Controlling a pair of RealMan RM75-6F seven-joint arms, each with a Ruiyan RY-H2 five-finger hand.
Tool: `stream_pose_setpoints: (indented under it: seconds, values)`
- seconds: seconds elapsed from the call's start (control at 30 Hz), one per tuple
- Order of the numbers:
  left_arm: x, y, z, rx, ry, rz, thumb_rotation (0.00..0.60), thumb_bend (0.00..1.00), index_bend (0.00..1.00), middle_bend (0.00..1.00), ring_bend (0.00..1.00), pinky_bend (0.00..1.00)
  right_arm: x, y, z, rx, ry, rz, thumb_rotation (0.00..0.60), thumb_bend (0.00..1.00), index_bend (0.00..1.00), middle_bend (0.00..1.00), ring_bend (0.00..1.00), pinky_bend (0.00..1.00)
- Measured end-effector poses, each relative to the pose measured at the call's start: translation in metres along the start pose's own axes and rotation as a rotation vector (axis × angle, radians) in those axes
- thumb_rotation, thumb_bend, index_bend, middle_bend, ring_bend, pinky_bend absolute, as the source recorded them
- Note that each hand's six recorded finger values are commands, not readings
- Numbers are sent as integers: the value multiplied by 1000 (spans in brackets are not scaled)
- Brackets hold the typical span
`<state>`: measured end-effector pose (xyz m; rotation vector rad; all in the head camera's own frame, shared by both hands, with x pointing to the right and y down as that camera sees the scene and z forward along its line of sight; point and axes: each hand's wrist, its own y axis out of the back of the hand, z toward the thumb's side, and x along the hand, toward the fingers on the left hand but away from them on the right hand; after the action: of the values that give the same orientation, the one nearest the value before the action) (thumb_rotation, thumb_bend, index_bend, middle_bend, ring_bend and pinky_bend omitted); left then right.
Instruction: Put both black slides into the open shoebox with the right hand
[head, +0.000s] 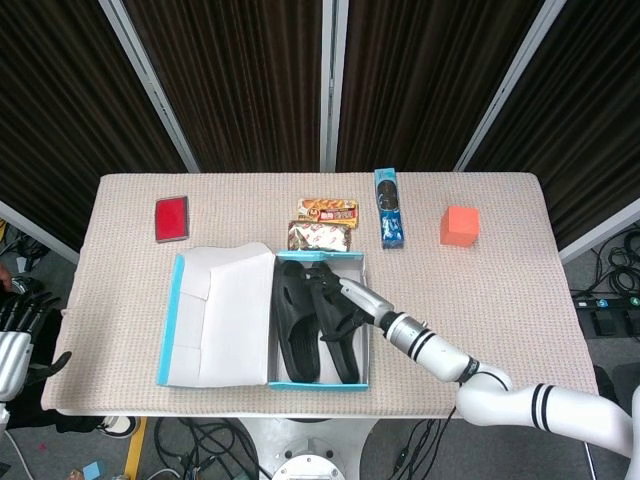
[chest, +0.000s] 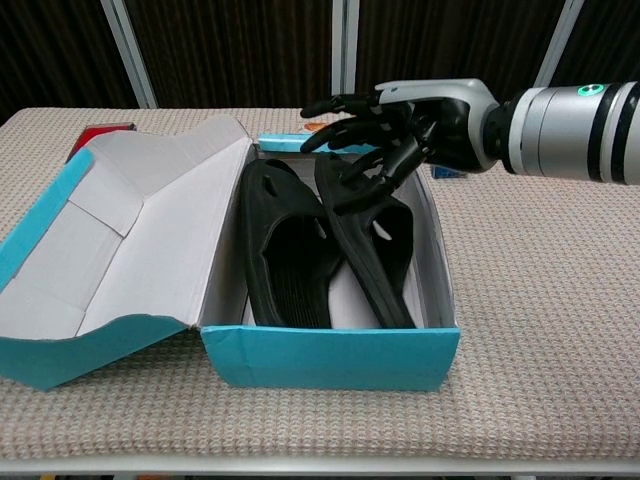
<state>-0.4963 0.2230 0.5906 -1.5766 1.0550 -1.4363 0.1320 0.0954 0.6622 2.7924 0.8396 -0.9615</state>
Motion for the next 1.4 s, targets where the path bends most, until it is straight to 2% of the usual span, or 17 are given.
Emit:
stream_pose_setpoints:
  seconds: [0.27, 0.37, 0.47, 0.6, 0.67, 0.7, 0.8, 0.87, 1.0, 1.1, 1.27, 1.4]
  values:
    - [-1, 1, 10, 5, -16, 8, 600, 195, 141, 117, 36, 78, 38, 32, 38, 75, 132, -105, 600, 0, 19, 137, 0, 197]
    - [-2, 4, 12, 6, -19, 14, 600, 195, 141, 117, 36, 78, 55, 48, 41, 165, 160, -179, 600, 12, 19, 137, 0, 194]
    - [-3, 6, 14, 9, -22, 19, 600, 195, 142, 117, 36, 78, 71, 61, 36, 307, 155, -264, 600, 25, 19, 128, 0, 169]
    - [-4, 8, 16, 10, -25, 23, 600, 195, 141, 117, 35, 78, 102, 79, 20, 585, 102, -435, 600, 37, 17, 90, 0, 44]
    - [-4, 9, 17, 8, -27, 24, 600, 196, 141, 117, 36, 78, 121, 86, 9, 717, 55, -522, 600, 85, 9, 75, 0, 8]
    - [-4, 10, 18, 10, -28, 23, 600, 196, 142, 117, 36, 78, 136, 91, 1, 802, 14, -582, 600, 129, 4, 65, 0, 2]
    - [-4, 12, 17, 15, -27, 20, 600, 195, 141, 117, 35, 78, 183, 92, -30, 967, -122, -690, 600, 208, 0, 32, 0, 0]
    - [-3, 12, 15, 17, -26, 15, 600, 195, 141, 117, 36, 79, 210, 85, -52, 1019, -214, -701, 600, 195, 0, 14, 0, 0]
    - [-4, 9, 14, 22, -24, 1, 600, 195, 141, 117, 36, 78, 257, 61, -93, 1068, -386, -656, 600, 133, 0, 0, 0, 0]
    - [-6, 7, 14, 33, -23, -1, 600, 195, 141, 117, 35, 78, 281, 48, -108, 1061, -458, -647, 600, 117, 0, 0, 0, 0]
    - [-12, 3, 15, 29, -23, -9, 600, 195, 142, 117, 35, 78, 297, 39, -119, 1021, -488, -646, 600, 117, 0, 0, 0, 0]
    - [-13, 1, 15, 22, -21, -13, 600, 195, 141, 117, 35, 78, 300, 36, -126, 988, -497, -617, 600, 118, 0, 0, 0, 0]
